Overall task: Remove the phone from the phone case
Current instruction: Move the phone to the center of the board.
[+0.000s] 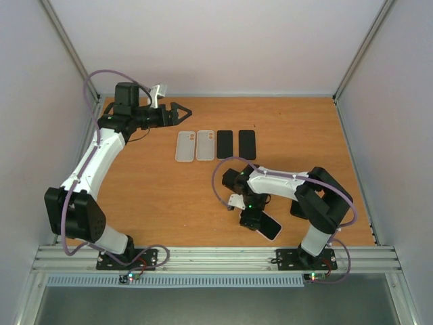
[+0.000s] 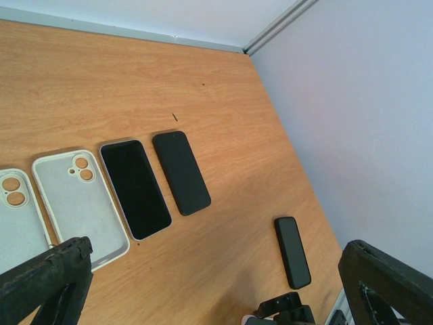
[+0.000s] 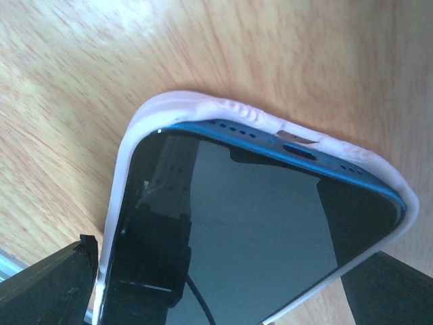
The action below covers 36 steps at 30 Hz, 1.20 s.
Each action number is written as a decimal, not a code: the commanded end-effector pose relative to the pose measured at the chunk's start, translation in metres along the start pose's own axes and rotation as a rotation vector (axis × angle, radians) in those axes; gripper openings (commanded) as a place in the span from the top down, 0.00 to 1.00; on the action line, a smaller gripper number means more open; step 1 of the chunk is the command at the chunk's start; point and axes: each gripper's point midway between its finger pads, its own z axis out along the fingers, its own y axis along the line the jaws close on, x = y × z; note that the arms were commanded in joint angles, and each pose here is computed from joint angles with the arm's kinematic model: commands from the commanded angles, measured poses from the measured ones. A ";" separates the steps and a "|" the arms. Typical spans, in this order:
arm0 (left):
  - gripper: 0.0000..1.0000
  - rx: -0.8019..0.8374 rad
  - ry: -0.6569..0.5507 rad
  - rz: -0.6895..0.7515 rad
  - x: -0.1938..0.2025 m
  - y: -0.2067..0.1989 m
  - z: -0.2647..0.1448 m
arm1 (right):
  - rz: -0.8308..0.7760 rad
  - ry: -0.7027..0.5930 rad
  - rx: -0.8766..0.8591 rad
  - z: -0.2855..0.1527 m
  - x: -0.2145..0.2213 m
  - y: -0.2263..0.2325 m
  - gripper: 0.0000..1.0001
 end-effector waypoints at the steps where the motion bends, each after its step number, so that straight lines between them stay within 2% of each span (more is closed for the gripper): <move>1: 0.01 0.013 -0.037 0.028 -0.011 -0.004 -0.002 | -0.029 -0.055 -0.085 0.012 -0.027 0.027 0.01; 5: 0.01 0.005 -0.040 0.028 -0.012 -0.003 -0.004 | -0.017 -0.035 -0.046 0.022 -0.028 0.023 0.02; 12: 0.01 -0.003 -0.046 0.026 -0.014 0.000 -0.006 | -0.030 -0.070 0.034 0.016 -0.035 0.010 0.25; 20: 0.01 -0.036 -0.065 0.019 -0.018 0.008 -0.012 | -0.195 -0.159 0.072 -0.009 -0.068 -0.004 0.35; 27: 0.01 -0.090 -0.100 -0.011 -0.022 0.025 -0.028 | -0.361 -0.245 0.038 -0.037 -0.121 -0.011 0.34; 32: 0.01 -0.133 -0.116 -0.045 -0.022 0.045 -0.040 | -0.465 -0.257 0.038 -0.045 -0.137 -0.012 0.33; 36: 0.01 -0.146 -0.112 -0.052 -0.021 0.049 -0.042 | -0.493 -0.239 0.045 -0.042 -0.133 -0.013 0.22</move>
